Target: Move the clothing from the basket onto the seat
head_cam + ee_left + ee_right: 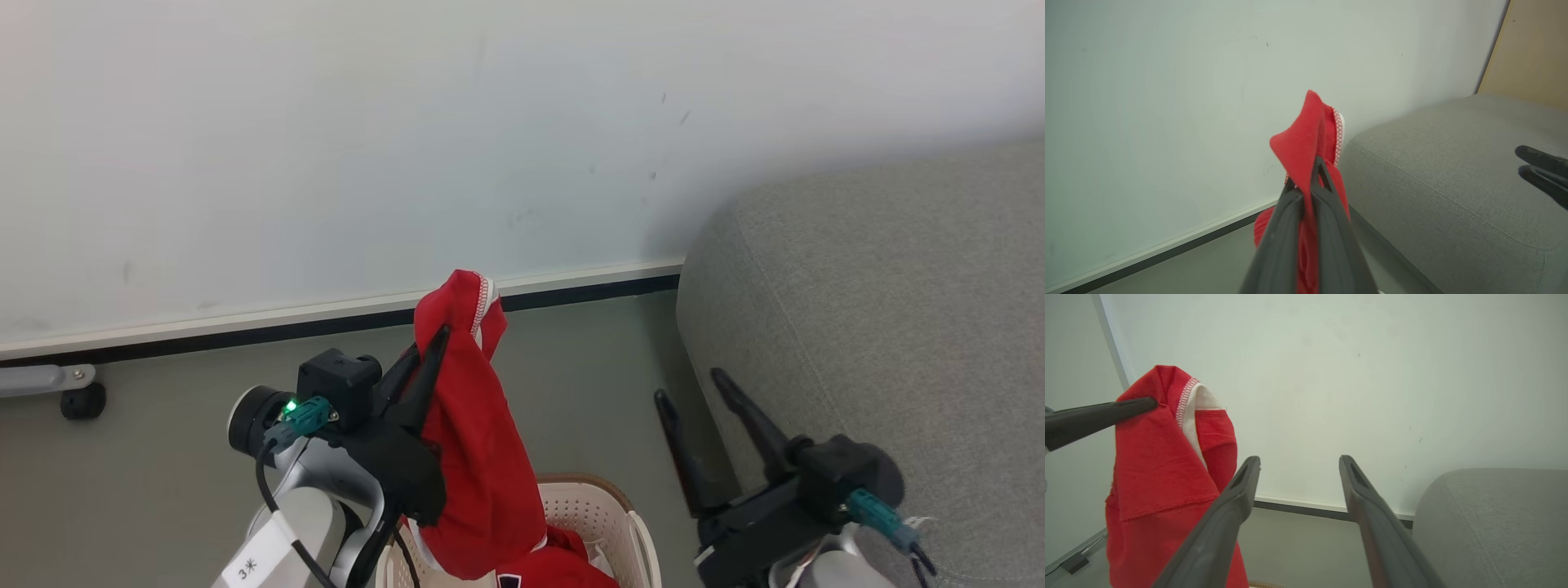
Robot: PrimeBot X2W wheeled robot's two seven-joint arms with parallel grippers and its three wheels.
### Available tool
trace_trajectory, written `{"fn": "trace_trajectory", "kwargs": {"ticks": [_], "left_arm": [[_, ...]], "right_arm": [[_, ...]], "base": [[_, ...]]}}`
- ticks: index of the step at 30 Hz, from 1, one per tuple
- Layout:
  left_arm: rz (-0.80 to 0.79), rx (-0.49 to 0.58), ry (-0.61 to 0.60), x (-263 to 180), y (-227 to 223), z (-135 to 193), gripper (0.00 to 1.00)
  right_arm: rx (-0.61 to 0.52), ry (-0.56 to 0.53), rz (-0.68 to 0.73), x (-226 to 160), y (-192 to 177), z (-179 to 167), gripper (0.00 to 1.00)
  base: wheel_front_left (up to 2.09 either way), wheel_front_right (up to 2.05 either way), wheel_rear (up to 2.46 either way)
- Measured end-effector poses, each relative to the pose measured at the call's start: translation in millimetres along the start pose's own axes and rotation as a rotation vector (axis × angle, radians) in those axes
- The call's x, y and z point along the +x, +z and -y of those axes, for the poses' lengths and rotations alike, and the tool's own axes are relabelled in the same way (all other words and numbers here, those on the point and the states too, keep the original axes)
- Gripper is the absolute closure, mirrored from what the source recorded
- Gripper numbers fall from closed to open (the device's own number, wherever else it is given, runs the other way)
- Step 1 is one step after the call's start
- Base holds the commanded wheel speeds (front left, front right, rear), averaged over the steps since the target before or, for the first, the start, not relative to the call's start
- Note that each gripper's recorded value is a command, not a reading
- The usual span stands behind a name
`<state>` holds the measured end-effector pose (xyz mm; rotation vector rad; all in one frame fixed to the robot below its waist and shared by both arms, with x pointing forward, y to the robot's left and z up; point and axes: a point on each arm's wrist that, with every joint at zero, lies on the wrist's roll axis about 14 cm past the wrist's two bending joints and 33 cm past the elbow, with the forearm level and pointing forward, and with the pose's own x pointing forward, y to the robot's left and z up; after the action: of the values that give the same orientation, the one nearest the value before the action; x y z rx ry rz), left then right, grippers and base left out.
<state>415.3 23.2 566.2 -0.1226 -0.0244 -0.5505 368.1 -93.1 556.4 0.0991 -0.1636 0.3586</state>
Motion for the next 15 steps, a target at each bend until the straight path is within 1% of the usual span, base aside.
{"fn": "trace_trajectory", "kwargs": {"ticks": [7, 12, 13, 15], "left_arm": [[0.0, -0.004, 0.01, 2, 2, -2, 1.0], [0.003, -0.007, 0.015, 3, 4, -3, 1.0], [-0.002, -0.006, 0.009, 3, 4, -2, 1.0], [0.005, -0.001, 0.008, 4, 7, -3, 1.0]], "right_arm": [[0.055, 0.216, -0.015, 19, -8, -72, 0.0], [0.078, 0.357, -0.064, 23, -20, -116, 0.0], [0.076, 0.398, -0.102, 20, -30, -128, 0.0], [0.059, 0.427, -0.139, 19, -40, -134, 0.0]], "base": [[0.0, 0.0, 0.0], [0.0, 0.0, 0.0], [0.0, 0.0, 0.0], [0.0, 0.0, 0.0]]}}
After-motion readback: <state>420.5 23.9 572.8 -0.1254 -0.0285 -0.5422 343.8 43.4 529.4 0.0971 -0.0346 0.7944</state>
